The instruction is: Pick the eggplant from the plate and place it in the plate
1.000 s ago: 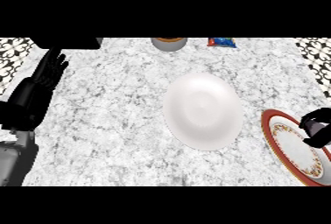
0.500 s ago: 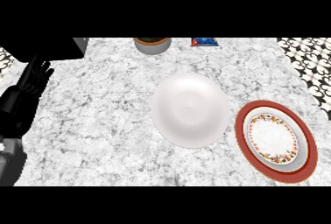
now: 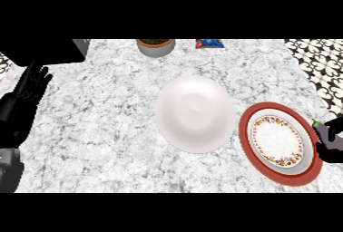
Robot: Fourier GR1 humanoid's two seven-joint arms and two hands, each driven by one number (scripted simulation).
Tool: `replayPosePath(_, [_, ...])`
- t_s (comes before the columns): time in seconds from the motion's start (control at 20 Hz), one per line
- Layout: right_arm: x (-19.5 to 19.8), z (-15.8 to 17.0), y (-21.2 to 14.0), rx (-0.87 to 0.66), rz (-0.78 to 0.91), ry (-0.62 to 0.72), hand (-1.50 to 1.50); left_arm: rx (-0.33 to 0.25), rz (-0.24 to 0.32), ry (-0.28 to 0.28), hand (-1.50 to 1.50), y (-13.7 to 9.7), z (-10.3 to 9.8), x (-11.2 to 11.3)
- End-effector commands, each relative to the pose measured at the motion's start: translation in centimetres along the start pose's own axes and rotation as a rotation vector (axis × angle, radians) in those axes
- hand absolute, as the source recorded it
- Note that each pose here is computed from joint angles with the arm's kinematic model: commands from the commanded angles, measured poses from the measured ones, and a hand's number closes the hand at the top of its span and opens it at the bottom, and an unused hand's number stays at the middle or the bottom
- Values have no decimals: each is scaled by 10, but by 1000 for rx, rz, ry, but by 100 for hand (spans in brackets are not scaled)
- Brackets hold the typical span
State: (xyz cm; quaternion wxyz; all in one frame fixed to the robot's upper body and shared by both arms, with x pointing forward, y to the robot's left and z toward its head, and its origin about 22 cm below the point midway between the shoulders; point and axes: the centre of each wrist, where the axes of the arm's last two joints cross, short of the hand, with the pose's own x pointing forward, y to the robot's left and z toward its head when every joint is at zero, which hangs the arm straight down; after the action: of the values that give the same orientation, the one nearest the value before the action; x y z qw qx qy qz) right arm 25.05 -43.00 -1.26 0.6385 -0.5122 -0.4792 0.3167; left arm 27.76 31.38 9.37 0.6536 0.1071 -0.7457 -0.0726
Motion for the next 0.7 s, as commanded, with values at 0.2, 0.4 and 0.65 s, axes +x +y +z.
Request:
replayPosePath(0.2, [92, 35, -26, -104, -292, -255, 150, -15, 5, -17, 0, -11, 1, 3])
replayPosePath(0.4, [130, 71, -47, -100, -316, -280, 150, -38, 19, -28, 0, -4, 1, 3])
replayPosePath(0.65, [185, 103, -74, -133, -341, -255, 150, -78, 20, -58, 0, -23, -21, 19])
